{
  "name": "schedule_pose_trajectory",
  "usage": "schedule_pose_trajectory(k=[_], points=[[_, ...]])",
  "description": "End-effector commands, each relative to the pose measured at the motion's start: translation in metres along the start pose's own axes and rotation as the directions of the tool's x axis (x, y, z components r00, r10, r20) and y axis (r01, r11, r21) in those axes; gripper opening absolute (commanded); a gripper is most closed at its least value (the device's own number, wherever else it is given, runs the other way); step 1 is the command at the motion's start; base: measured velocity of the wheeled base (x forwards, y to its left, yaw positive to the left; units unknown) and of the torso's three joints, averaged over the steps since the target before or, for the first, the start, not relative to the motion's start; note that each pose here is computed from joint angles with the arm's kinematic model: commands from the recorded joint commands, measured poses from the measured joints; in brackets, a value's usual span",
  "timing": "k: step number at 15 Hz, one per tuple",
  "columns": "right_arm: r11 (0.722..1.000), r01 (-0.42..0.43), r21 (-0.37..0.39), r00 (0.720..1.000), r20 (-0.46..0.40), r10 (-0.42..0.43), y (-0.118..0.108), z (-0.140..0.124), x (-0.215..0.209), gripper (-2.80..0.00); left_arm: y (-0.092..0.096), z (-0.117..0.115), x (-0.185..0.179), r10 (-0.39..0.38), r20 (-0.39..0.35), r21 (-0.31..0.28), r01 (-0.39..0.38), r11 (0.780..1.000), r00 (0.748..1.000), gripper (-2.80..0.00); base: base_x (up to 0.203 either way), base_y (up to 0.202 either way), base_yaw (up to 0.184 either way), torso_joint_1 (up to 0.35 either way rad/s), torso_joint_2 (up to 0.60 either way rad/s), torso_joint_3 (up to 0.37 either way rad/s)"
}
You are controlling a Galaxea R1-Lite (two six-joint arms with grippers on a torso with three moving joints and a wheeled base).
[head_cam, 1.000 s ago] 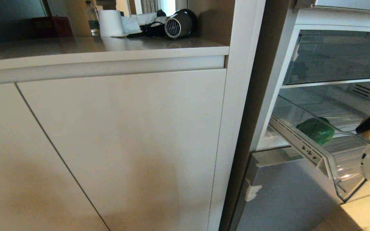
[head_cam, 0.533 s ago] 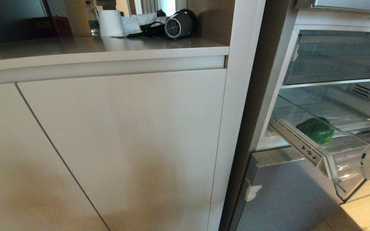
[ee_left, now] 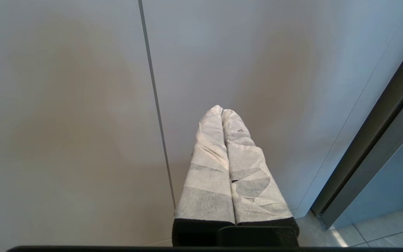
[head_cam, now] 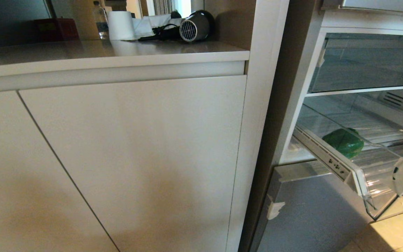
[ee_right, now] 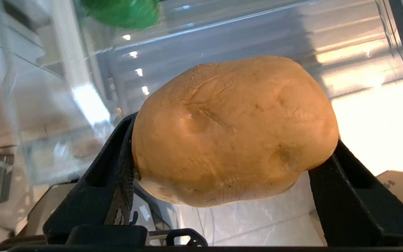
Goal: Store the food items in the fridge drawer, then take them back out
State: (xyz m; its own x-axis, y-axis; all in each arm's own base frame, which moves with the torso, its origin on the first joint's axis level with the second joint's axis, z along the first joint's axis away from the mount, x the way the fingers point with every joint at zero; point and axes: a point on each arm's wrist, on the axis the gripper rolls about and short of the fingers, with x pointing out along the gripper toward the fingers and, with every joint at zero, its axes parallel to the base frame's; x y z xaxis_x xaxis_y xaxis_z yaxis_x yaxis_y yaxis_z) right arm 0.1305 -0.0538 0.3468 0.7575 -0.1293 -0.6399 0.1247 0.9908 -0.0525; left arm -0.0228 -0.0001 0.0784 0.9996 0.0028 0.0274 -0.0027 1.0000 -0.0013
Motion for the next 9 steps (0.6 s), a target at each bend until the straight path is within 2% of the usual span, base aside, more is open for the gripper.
schedule_pose_trajectory(k=[1,4,6,9], points=[[1.000,0.017,-0.018,0.996,0.083,-0.015,0.012,-0.028,-0.025,-2.80,0.000,-0.003,0.001,0.000,-0.011,0.000,0.000,1.000,1.000,-2.80,0.000,0.000,0.000,0.000,0.00,0.000],[0.999,0.032,-0.036,0.984,0.178,-0.025,0.016,-0.043,-0.025,-2.80,0.000,-0.003,0.001,0.000,-0.011,0.000,0.000,1.000,1.000,-2.80,0.000,0.000,0.000,0.046,-0.15,-0.103],[0.998,0.042,-0.044,0.974,0.223,-0.031,0.018,-0.050,-0.031,-2.80,0.000,-0.003,0.001,0.000,-0.010,0.000,0.000,1.000,1.000,-2.80,0.000,0.000,0.000,0.128,-0.42,-0.290],[0.998,0.045,-0.048,0.971,0.235,-0.033,0.021,-0.058,-0.036,-2.80,0.000,-0.003,0.001,0.000,-0.011,0.000,0.000,1.000,1.000,-2.80,0.000,0.000,0.000,0.162,-0.50,-0.339]])
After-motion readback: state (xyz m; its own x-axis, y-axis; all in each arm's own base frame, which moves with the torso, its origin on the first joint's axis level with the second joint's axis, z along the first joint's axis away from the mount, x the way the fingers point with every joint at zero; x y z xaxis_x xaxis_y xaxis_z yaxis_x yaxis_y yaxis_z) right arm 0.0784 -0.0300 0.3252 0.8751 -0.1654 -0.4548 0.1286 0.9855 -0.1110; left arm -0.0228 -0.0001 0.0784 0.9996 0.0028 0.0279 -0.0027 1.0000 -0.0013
